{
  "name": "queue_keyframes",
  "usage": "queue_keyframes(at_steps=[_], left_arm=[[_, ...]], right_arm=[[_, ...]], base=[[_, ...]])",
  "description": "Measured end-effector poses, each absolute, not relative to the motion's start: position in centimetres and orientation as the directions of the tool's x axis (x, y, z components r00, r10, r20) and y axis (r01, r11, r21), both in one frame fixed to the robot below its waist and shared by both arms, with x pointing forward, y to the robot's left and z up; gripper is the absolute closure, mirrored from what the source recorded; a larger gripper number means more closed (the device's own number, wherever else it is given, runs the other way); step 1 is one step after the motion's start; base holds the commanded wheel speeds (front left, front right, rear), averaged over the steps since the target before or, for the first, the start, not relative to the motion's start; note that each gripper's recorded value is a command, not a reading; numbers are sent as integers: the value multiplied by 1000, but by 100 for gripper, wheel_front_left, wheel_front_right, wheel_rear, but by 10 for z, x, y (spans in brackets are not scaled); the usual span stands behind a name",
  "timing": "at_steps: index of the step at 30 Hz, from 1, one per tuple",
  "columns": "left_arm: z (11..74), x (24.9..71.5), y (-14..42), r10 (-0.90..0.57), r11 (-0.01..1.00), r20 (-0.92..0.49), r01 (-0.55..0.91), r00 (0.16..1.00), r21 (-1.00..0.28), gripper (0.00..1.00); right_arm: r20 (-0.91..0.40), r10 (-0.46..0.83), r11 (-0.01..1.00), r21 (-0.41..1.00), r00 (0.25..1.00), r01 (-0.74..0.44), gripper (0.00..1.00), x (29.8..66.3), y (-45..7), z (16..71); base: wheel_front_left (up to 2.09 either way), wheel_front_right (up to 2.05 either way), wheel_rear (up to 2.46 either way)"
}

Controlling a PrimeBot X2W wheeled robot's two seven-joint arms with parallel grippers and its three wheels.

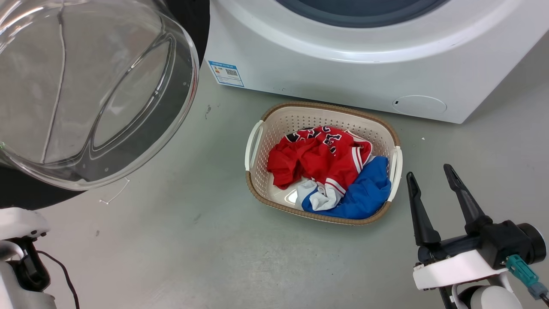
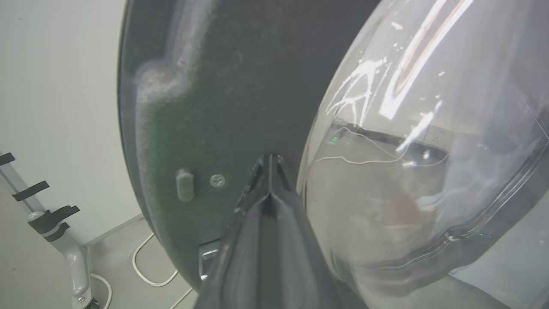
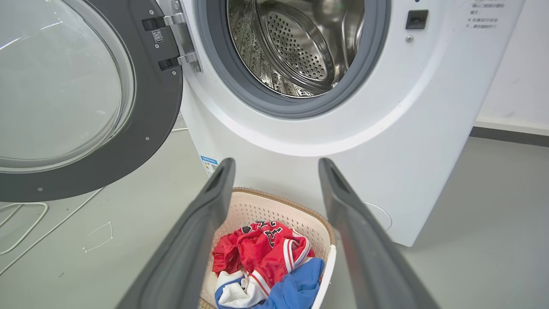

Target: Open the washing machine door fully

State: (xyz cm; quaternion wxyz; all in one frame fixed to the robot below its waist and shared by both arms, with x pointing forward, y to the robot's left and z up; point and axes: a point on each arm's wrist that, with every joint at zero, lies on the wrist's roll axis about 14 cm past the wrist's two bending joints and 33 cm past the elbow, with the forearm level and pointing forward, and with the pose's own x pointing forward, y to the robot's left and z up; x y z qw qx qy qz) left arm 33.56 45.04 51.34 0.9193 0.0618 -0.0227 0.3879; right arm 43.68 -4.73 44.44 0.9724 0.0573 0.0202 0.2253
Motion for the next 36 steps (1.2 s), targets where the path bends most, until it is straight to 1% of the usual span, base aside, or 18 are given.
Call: queue_keyframes(at_steps=[8,16,21,27,36], left_arm=[[513,336,448,710,693,91,-715,699,90,100],[520,326,445,699,700,107,-707,707,101,100],[523,320,430,664,733,114,-674,739,98,100],[537,312,409,604,776,157,-621,781,106,100],[558,317,355,440,875,223,-471,870,110,100]], right_arm=[[-12,434,895,123,901,-430,0,436,-48,446],[18,422,899,119,906,-421,0,432,-50,461],[36,404,907,117,914,-406,0,423,-56,472],[71,372,919,114,925,-378,0,411,-69,490],[155,309,943,81,938,-324,0,394,-93,524]], base=[[0,0,0],[0,0,0],[0,0,0],[0,0,0],[0,0,0]])
